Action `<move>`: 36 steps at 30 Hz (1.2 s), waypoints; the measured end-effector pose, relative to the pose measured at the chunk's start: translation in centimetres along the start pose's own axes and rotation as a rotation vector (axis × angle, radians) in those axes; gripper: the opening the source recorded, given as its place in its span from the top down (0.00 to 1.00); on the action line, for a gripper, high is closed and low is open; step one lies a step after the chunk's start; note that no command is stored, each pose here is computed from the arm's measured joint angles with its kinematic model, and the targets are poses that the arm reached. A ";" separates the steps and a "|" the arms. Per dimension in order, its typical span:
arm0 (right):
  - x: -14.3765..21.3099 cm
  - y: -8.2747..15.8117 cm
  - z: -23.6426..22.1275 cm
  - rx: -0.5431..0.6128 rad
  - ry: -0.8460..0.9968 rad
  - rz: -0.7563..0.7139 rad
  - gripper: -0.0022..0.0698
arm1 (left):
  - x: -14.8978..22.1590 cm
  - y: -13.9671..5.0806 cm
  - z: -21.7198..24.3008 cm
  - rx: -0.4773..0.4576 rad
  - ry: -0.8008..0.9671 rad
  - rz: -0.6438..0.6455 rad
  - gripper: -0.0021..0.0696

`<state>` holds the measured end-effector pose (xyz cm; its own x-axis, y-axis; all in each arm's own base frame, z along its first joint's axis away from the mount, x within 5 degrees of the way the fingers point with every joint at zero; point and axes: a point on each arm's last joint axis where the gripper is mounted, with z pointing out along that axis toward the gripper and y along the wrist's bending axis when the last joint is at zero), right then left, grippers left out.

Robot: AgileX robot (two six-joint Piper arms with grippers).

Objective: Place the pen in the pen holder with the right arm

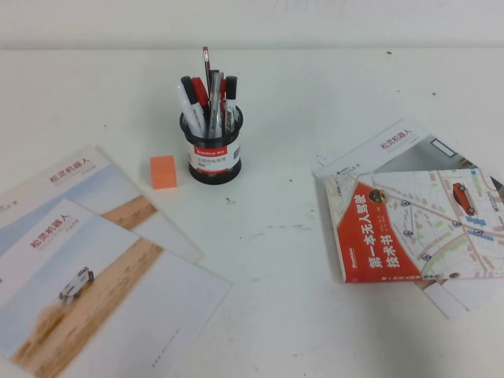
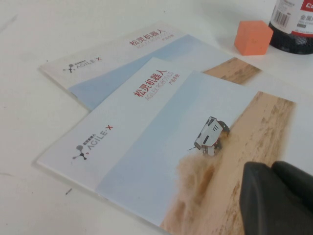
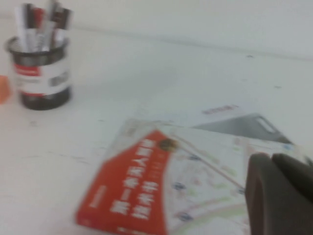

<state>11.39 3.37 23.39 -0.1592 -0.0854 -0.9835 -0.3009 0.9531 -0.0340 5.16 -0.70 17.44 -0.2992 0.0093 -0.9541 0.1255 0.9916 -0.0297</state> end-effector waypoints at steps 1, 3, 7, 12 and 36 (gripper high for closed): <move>0.5 -0.2 -0.4 0.025 0.001 0.005 1.00 | 0.0 0.0 0.0 0.000 0.000 0.000 0.97; 1.4 -0.7 -1.4 0.083 -0.020 0.015 1.00 | 0.0 0.0 0.0 0.000 0.000 0.000 0.97; 3.1 -1.3 -2.9 0.182 -0.066 0.031 1.00 | 0.0 0.0 0.0 0.000 0.000 0.000 0.97; 4.5 -1.6 -4.1 0.271 -0.098 0.071 1.00 | 0.0 0.0 0.0 0.000 0.000 0.000 0.97; 6.9 -0.6 -5.4 0.217 0.070 0.142 1.00 | 0.0 0.0 0.0 0.000 0.000 0.000 0.97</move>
<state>5.38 0.67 17.58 -0.2528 0.0408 -0.9667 -0.0639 0.9962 0.0588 5.16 -0.70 17.44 -0.2992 0.0093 -0.9541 0.1255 0.9916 -0.0297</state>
